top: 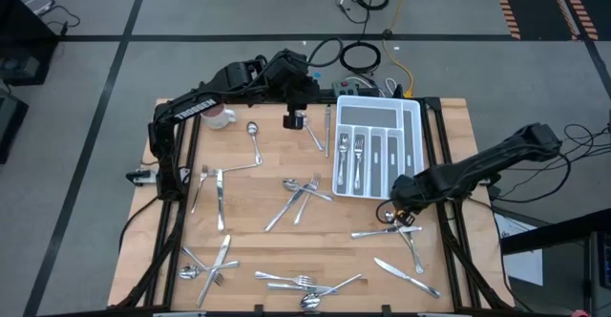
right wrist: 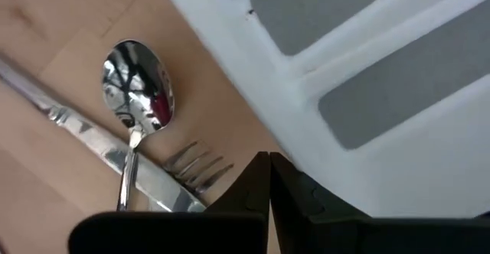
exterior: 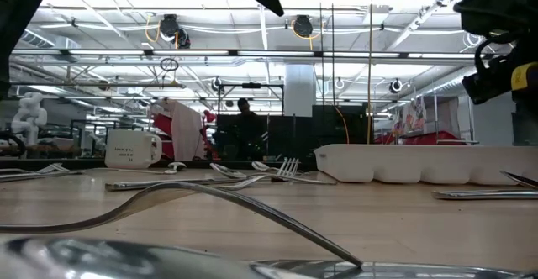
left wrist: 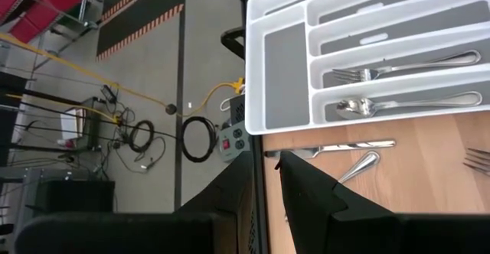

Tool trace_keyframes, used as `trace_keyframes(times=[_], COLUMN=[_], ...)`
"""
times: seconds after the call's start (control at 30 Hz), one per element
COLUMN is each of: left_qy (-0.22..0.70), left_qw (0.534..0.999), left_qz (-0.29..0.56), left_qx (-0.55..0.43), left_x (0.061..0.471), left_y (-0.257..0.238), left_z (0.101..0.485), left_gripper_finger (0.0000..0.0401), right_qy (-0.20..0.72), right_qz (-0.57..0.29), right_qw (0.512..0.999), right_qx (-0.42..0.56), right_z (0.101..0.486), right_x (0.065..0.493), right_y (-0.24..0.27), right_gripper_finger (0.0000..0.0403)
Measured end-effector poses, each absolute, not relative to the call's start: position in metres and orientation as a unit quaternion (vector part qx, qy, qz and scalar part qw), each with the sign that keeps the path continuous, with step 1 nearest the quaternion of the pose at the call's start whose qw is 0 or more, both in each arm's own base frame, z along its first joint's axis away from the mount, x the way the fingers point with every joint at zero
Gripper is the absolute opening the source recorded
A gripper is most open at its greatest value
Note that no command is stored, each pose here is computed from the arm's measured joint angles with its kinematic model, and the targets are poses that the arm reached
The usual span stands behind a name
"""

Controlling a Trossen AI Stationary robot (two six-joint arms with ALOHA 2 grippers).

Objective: Sort silverware
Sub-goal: Put the silver spoon into the silverware tray

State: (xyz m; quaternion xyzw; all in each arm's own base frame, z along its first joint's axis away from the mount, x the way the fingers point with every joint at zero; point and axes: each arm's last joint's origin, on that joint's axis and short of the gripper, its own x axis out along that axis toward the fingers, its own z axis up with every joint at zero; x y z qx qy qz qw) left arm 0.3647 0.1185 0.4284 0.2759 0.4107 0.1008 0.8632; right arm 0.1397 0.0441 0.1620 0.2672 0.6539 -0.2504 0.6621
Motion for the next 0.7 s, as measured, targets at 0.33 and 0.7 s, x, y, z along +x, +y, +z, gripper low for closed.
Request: trace_keyframes(times=[0.33,0.7], left_qy=[0.411,0.411], left_qw=[0.863,0.863], left_qz=[0.101,0.100], left_qx=[0.276,0.276], left_x=[0.3647,0.3647], left_y=[0.1185,0.1185], left_z=[0.4283,0.4283], left_gripper_finger=[0.0074,0.0074], right_qy=[0.644,0.596], right_qz=[-0.312,-0.388], right_qw=[0.640,0.628], right_qx=[0.280,0.316], right_z=[0.1535,0.1517], right_x=[0.1445,0.1458], right_y=[0.0441,0.0389], right_gripper_finger=[0.0000,0.0000])
